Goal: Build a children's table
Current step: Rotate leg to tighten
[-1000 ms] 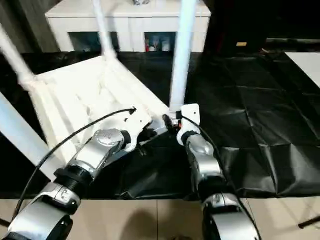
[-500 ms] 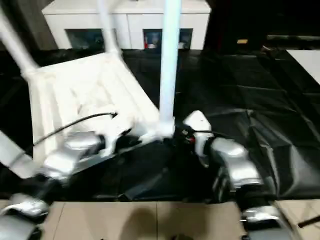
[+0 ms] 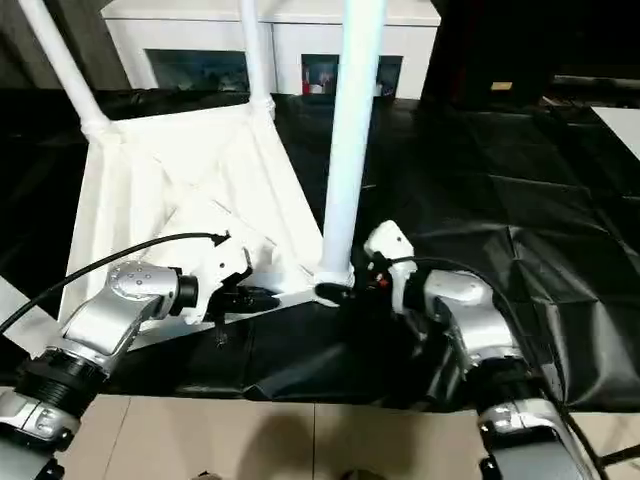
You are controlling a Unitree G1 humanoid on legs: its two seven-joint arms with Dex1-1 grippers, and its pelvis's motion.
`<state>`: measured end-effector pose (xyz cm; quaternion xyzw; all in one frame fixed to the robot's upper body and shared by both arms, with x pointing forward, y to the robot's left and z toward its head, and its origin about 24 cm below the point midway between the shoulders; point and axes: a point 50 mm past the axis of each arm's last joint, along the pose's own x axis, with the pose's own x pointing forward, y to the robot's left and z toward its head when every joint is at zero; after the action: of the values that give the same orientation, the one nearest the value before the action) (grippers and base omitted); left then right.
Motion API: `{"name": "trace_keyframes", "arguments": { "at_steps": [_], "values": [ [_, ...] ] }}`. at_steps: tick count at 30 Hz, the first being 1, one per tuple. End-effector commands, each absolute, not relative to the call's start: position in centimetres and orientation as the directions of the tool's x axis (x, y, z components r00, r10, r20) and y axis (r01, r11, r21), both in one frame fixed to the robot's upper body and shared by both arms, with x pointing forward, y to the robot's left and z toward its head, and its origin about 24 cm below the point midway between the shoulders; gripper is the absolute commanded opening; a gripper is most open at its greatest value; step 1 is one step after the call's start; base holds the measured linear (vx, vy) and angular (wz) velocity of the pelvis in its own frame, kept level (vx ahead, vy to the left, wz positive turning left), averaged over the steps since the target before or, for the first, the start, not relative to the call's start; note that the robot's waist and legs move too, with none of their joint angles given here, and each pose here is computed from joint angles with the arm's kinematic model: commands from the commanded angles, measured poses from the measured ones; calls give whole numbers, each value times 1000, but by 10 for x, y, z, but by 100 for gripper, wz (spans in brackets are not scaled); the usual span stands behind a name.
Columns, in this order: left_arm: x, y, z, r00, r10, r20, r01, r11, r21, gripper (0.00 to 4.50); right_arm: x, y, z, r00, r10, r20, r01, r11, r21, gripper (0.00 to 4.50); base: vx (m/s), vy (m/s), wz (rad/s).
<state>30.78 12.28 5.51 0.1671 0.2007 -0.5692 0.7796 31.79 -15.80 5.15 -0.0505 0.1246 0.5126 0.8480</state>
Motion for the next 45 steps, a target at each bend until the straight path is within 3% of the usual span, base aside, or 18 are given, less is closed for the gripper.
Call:
{"name": "trace_keyframes", "arguments": {
  "at_steps": [1,8,18,22,24,26,28,30,31,32,33,34,38,39,40,42,45],
  "values": [
    [304,119,56,236,-833,-501,965,261,20,0,322,-159,55,450,861,-235,-877,476,64,346,0,0,0],
    [304,121,55,238,-828,-507,965,262,24,0,320,-166,47,439,852,-285,-878,474,64,290,0,0,0],
    [303,125,52,240,-819,-522,963,270,20,0,321,-168,45,440,846,-301,-877,477,60,274,0,0,0],
    [310,121,47,344,-775,-531,918,395,18,0,335,-164,36,668,685,-290,-713,701,14,274,0,0,0],
    [316,113,43,410,-740,-533,884,466,33,0,341,-159,32,779,566,-270,-570,818,74,274,0,0,0],
    [319,108,42,439,-727,-528,867,498,34,0,343,-156,30,810,520,-271,-515,852,96,273,0,0,0],
    [331,82,38,536,-668,-517,791,611,31,0,347,-133,23,883,365,-295,-337,931,141,273,0,0,0],
    [332,78,37,544,-660,-518,783,621,30,0,348,-130,22,891,341,-301,-312,940,141,273,0,0,0],
    [339,66,37,596,-617,-513,740,670,54,0,350,-117,19,911,258,-322,-229,965,125,273,0,0,0],
    [339,66,37,596,-617,-513,740,670,54,0,350,-117,19,911,258,-322,-229,965,125,273,0,0,0],
    [344,57,39,647,-577,-499,700,709,87,0,352,-102,19,914,228,-334,-189,971,146,273,0,0,0],
    [345,54,40,655,-570,-496,697,709,105,0,353,-96,20,917,217,-334,-179,974,142,273,0,0,0],
    [348,46,43,661,-572,-485,705,695,141,0,355,-74,35,910,335,-244,-305,940,152,273,0,0,0],
    [348,46,43,661,-572,-485,705,695,141,0,355,-74,36,910,336,-241,-307,940,151,273,0,0,0],
    [348,47,43,660,-576,-482,709,690,146,0,356,-76,39,912,349,-215,-325,935,140,329,0,0,0],
    [348,53,44,650,-591,-478,722,676,146,0,359,-89,49,930,331,-160,-319,943,97,343,0,0,0],
    [346,58,43,635,-608,-476,738,660,141,0,360,-99,51,926,343,-156,-327,938,119,371,0,0,0]
  ]
}}
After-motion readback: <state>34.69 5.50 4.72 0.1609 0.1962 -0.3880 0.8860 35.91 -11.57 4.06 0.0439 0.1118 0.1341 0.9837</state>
